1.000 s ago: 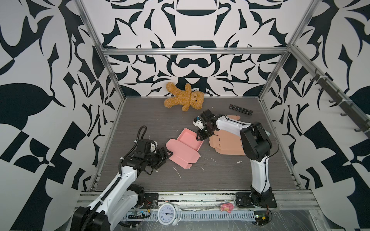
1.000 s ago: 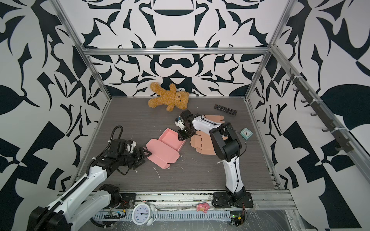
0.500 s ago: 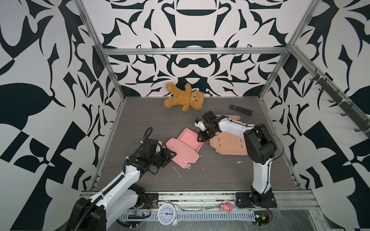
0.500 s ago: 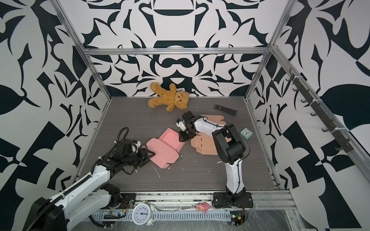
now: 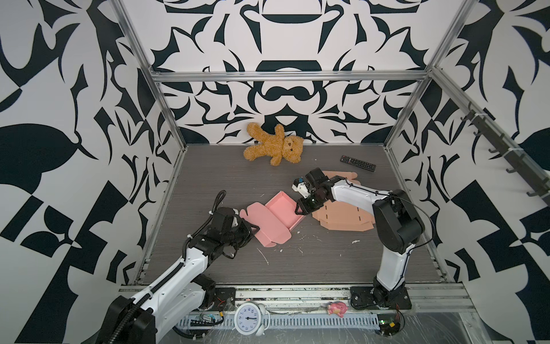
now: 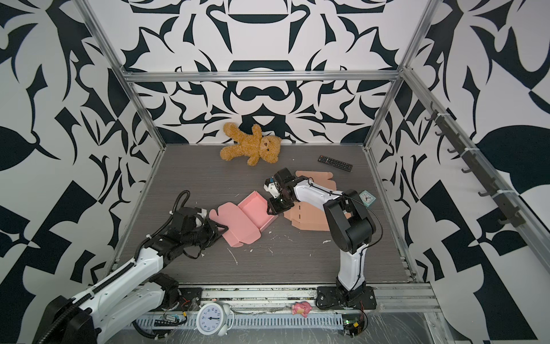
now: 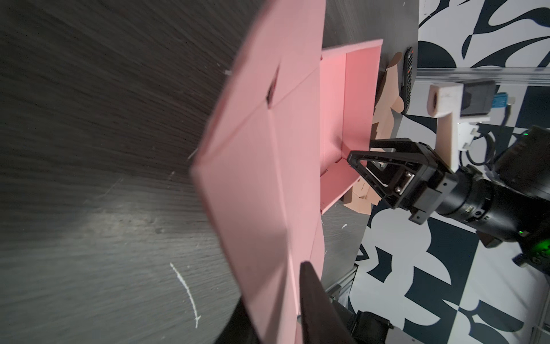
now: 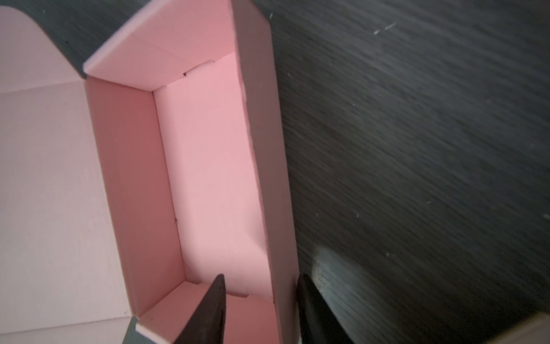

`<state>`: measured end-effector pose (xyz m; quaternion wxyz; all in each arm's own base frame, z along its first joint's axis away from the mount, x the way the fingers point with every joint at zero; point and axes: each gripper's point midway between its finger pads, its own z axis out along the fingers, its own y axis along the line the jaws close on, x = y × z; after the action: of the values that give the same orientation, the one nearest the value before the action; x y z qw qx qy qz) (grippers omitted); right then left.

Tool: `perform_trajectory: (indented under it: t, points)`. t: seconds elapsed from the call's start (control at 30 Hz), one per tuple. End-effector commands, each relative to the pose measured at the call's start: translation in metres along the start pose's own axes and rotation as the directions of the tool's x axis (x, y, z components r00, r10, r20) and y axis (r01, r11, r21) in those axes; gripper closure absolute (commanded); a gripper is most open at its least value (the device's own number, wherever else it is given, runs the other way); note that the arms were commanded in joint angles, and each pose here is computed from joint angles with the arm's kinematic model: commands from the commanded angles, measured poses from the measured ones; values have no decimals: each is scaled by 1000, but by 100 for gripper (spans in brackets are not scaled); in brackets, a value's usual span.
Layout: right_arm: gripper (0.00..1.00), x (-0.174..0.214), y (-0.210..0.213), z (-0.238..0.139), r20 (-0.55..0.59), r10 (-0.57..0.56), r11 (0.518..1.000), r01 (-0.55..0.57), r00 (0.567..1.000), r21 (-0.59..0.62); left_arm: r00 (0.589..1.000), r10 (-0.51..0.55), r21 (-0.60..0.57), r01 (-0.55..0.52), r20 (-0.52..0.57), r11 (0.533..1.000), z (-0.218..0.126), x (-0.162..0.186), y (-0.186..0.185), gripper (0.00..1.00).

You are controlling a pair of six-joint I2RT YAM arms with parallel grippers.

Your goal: Fold the paper box

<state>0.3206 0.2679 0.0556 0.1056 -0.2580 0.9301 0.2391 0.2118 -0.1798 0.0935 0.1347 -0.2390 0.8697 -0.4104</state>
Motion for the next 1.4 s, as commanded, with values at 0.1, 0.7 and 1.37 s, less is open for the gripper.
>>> perform_trajectory:
  t: [0.1,0.7,1.37]
  points:
    - [58,4,21,-12,40,0,999,1,999,-46,1000,-12,-4,12,26,1000,0,-3,2,85]
    - [43,32,36,-56,143,-29,1000,31,989,-7,988,151,-121,-148,19,982,-20,-9,-8,93]
    - [41,-43,129,-142,566,-391,840,533,726,-105,738,610,-40,-646,-289,763,-47,7,-67,98]
